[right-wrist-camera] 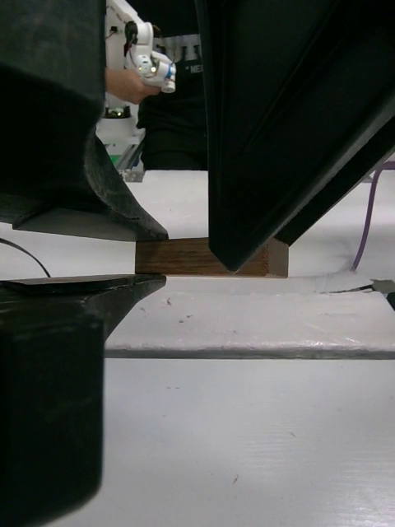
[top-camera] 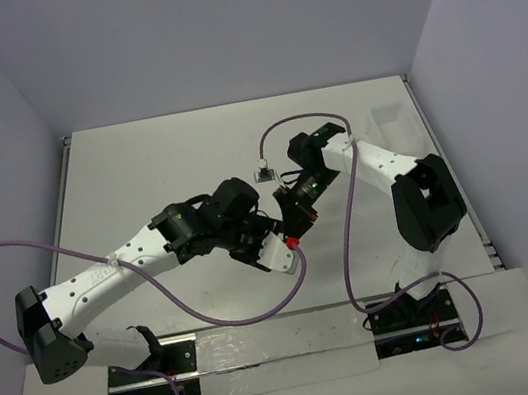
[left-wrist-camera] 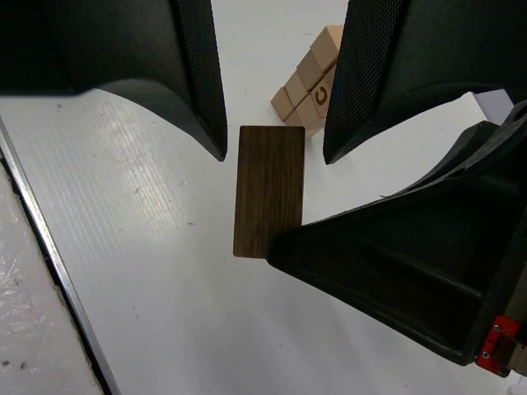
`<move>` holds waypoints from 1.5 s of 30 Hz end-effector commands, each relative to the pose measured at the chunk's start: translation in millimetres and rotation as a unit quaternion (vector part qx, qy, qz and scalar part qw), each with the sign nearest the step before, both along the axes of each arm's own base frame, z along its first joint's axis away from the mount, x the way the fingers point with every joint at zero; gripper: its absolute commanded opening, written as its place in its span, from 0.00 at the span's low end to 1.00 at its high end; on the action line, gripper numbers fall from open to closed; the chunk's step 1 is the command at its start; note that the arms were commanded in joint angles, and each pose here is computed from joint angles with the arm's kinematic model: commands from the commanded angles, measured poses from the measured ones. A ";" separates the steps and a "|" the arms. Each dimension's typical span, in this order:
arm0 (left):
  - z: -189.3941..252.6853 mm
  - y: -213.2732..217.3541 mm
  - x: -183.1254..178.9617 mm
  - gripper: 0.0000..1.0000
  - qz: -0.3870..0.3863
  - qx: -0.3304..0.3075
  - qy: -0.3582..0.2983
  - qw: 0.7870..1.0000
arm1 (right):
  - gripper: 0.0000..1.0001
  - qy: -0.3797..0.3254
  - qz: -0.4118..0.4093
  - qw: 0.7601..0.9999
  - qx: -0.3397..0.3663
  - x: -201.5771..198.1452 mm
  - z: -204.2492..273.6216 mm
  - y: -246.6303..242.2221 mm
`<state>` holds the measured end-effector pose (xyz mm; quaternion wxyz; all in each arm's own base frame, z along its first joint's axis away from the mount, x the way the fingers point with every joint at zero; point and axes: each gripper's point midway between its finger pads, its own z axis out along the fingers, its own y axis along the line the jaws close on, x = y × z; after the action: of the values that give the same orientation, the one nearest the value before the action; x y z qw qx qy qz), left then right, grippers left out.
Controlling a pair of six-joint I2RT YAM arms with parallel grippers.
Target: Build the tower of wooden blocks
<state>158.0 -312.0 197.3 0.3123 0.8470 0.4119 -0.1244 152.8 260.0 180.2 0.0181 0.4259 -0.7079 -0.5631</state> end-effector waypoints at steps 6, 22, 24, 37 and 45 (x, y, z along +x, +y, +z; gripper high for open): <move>6.2 -5.0 -2.4 0.53 -0.014 -0.007 -0.020 1.000 | 0.00 0.066 -0.005 0.998 -0.010 -15.3 18.0 -0.4; -5.0 5.3 -3.6 0.03 0.003 0.001 -0.017 1.000 | 0.26 0.058 -0.006 0.998 -0.009 -17.4 26.2 -0.8; -4.6 9.4 -2.6 0.00 0.011 -0.002 -0.006 1.000 | 0.67 0.055 -0.007 0.998 -0.010 -17.4 28.1 -1.0; 41.2 85.5 69.2 0.00 0.152 -0.089 0.051 0.983 | 1.00 -0.020 -0.128 0.991 0.022 64.9 60.3 -35.4; 41.0 122.6 142.4 0.01 0.185 -0.090 0.089 0.974 | 1.00 -0.073 -0.142 0.987 0.036 81.8 77.1 -43.1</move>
<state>286.3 -191.5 232.3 0.3598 0.7030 0.5976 -0.1383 250.2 219.8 229.3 -0.1252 0.3574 -0.7454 -0.5486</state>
